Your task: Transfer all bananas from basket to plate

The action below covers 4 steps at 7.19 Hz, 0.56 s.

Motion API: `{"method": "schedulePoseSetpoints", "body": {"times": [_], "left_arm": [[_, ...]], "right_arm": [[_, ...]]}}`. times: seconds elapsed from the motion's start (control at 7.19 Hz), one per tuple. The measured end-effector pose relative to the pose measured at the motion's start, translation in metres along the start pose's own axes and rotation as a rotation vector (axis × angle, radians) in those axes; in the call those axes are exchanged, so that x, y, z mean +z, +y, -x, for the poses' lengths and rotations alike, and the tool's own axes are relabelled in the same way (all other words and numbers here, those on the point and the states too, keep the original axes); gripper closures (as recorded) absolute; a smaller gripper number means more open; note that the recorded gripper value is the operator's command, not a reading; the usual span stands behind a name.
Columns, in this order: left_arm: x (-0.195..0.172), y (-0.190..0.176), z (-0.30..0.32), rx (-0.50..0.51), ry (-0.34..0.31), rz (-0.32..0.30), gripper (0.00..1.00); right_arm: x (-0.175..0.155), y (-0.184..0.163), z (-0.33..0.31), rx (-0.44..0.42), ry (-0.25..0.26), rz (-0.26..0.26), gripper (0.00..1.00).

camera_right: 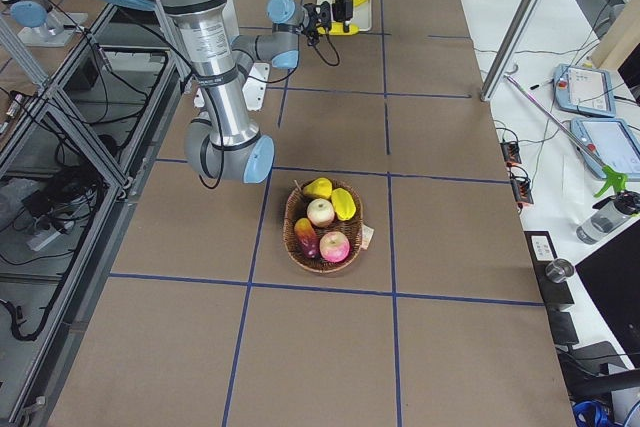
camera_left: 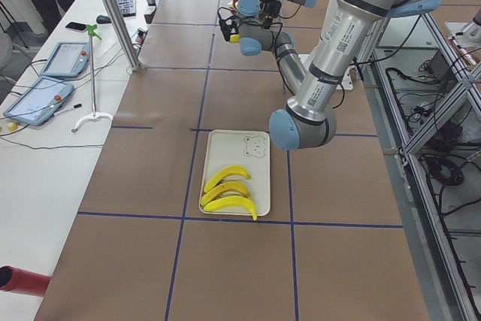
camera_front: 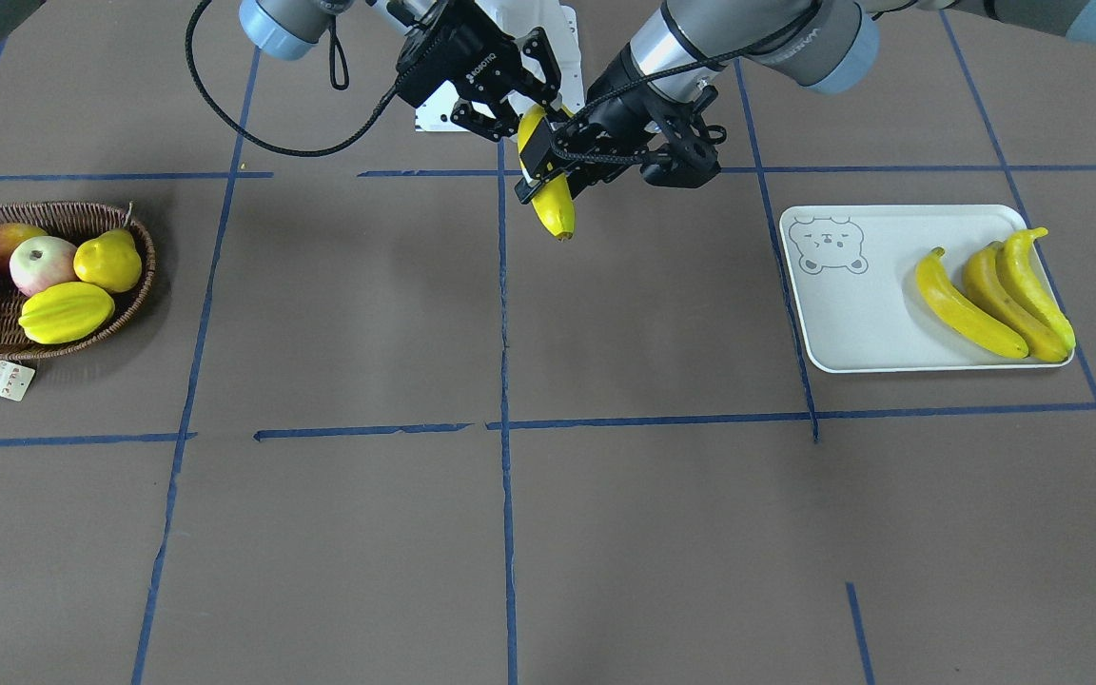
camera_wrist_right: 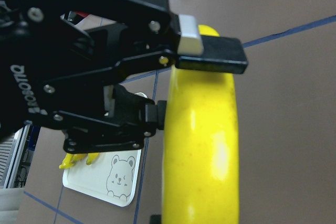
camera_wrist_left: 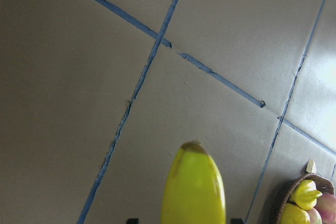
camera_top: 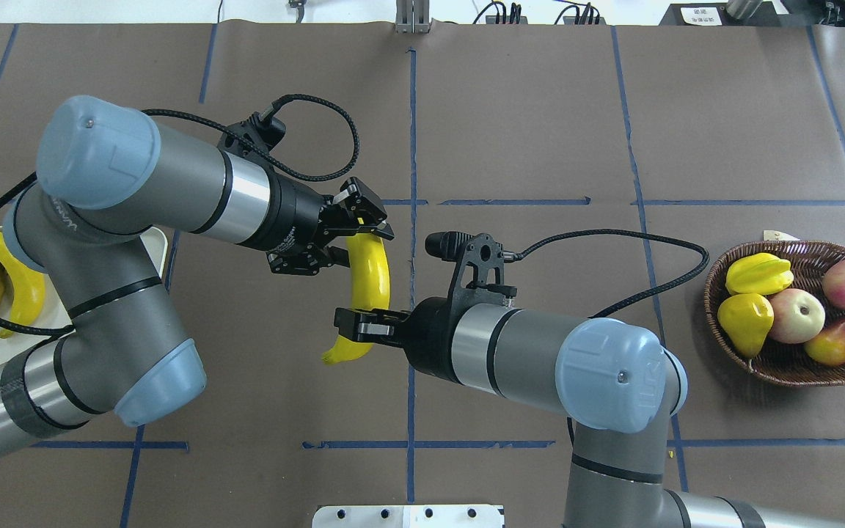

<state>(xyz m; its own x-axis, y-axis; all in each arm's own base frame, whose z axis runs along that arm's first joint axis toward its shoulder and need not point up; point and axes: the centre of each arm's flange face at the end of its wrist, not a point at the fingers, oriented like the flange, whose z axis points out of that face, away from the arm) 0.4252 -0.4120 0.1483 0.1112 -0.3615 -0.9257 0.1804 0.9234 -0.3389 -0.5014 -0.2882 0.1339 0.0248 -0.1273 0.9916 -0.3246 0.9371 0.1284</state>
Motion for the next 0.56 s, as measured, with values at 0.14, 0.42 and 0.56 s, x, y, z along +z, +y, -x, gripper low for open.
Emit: {"method": "schedulePoseSetpoints", "body": {"times": [0.14,0.42,0.56], "left_arm": [[0.0008,0.0013,-0.0002,0.001,0.000,0.002,0.64],[0.0008,0.0019,-0.0002,0.000,-0.001,0.003,1.00],[0.0000,0.0015,0.0007,-0.001,-0.001,0.001,1.00]], "right_arm": [[0.0000,0.0001,0.0002,0.000,0.000,0.000,0.85],[-0.0003,0.0000,0.0002,-0.005,0.000,0.000,0.01],[-0.0009,-0.0004,0.0012,-0.008,-0.001,0.000,0.00]]}}
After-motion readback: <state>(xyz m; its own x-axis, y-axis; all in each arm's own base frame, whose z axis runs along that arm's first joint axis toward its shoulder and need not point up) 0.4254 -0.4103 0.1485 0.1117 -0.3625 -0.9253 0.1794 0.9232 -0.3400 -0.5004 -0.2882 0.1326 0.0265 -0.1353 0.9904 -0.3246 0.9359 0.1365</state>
